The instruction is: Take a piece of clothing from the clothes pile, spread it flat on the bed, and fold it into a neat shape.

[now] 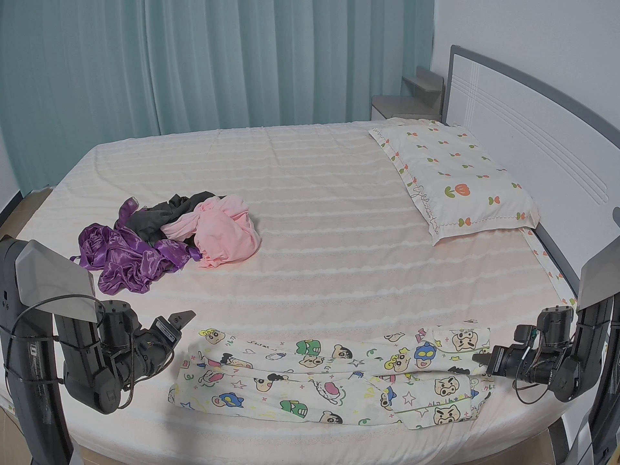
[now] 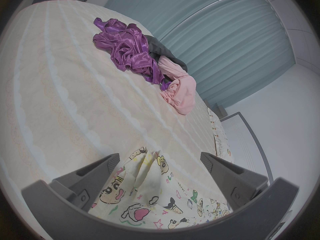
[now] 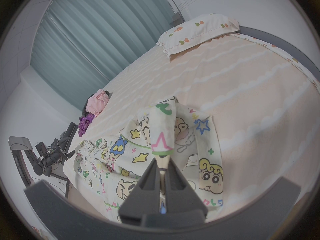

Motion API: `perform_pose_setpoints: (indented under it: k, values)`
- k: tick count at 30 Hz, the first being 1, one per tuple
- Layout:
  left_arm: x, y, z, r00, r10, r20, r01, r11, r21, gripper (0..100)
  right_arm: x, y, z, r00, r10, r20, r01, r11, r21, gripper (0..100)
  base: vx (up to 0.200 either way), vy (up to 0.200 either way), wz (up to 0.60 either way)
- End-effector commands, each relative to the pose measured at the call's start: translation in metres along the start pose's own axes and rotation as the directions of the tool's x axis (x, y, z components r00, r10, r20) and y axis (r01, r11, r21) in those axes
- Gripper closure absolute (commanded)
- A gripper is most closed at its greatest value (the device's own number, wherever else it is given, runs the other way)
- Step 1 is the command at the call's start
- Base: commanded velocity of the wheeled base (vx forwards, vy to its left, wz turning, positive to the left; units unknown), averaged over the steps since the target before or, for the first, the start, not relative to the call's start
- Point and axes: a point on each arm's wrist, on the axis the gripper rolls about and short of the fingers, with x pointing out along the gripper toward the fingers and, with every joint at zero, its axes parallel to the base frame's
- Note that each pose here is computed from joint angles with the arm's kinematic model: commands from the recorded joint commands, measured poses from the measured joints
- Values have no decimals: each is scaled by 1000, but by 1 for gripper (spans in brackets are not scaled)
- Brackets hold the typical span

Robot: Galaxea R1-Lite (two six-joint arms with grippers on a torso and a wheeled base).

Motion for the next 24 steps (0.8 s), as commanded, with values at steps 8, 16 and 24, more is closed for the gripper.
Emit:
perform_pose_setpoints:
  k: [8,16,24]
  values:
    - [-8,-12,11,997,-60,49,59,998,9,0,-8,2,4,988,-128,85,129,992,-7,0,0,0,0]
    - [-39,-31,18,981,-193,-27,194,981,24,0,-40,43,6,984,-29,178,37,998,-43,0,0,0,0]
    - [-45,-27,3,983,-163,-85,166,986,31,0,-32,73,-11,989,-2,151,0,1000,18,0,-125,0,0]
